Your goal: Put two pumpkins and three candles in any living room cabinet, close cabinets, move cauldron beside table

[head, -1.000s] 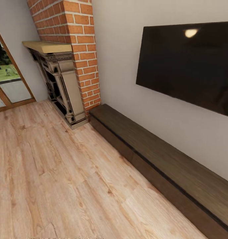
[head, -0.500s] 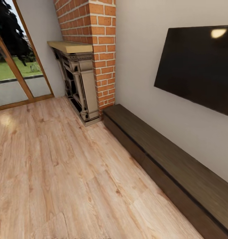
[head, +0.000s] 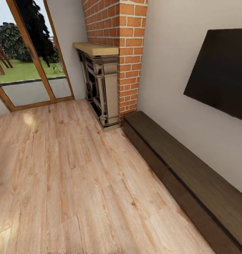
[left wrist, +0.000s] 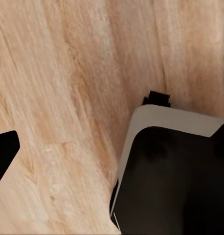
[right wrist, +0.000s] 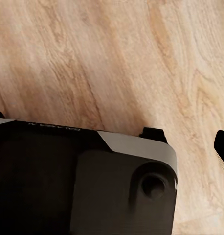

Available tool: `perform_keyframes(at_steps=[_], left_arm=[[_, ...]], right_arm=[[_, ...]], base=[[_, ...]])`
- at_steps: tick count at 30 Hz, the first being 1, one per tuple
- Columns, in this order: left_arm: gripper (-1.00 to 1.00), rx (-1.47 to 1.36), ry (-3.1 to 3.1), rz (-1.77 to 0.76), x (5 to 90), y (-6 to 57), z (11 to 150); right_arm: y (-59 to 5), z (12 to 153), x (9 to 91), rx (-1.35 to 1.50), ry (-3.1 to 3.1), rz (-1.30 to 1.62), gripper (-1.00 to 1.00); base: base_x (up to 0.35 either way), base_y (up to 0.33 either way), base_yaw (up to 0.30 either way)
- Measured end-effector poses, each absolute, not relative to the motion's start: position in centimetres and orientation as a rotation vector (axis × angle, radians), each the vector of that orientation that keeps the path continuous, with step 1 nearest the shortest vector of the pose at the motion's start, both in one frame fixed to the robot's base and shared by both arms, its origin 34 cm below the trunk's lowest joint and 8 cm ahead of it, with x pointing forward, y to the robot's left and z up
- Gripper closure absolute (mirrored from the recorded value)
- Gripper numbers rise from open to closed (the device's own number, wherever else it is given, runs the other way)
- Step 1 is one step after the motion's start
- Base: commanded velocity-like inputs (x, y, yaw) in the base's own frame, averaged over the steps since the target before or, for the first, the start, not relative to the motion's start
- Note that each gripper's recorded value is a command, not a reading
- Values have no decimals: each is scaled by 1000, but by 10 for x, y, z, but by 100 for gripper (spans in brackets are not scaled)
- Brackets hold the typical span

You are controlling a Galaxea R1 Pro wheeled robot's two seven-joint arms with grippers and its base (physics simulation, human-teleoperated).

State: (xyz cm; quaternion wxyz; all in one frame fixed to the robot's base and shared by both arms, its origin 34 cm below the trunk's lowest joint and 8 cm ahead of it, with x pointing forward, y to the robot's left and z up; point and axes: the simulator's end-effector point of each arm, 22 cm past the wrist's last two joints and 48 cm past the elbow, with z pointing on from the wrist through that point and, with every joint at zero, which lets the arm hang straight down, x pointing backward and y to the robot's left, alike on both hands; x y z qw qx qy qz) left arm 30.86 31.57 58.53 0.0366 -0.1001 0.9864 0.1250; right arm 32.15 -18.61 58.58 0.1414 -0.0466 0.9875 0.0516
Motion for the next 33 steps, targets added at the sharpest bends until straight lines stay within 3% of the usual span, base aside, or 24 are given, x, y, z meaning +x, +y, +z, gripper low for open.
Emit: perform_keyframes(at_steps=[10, 33], left_arm=[[-100, -301, 2900, 226, 393, 277, 605], [-100, -298, 2886, 214, 393, 274, 610]], right_arm=[[-174, 600, 345, -109, 2797, 170, -100], [-177, 605, 341, -98, 2795, 140, -100]], base=[[0, 0, 280], [0, 0, 279]])
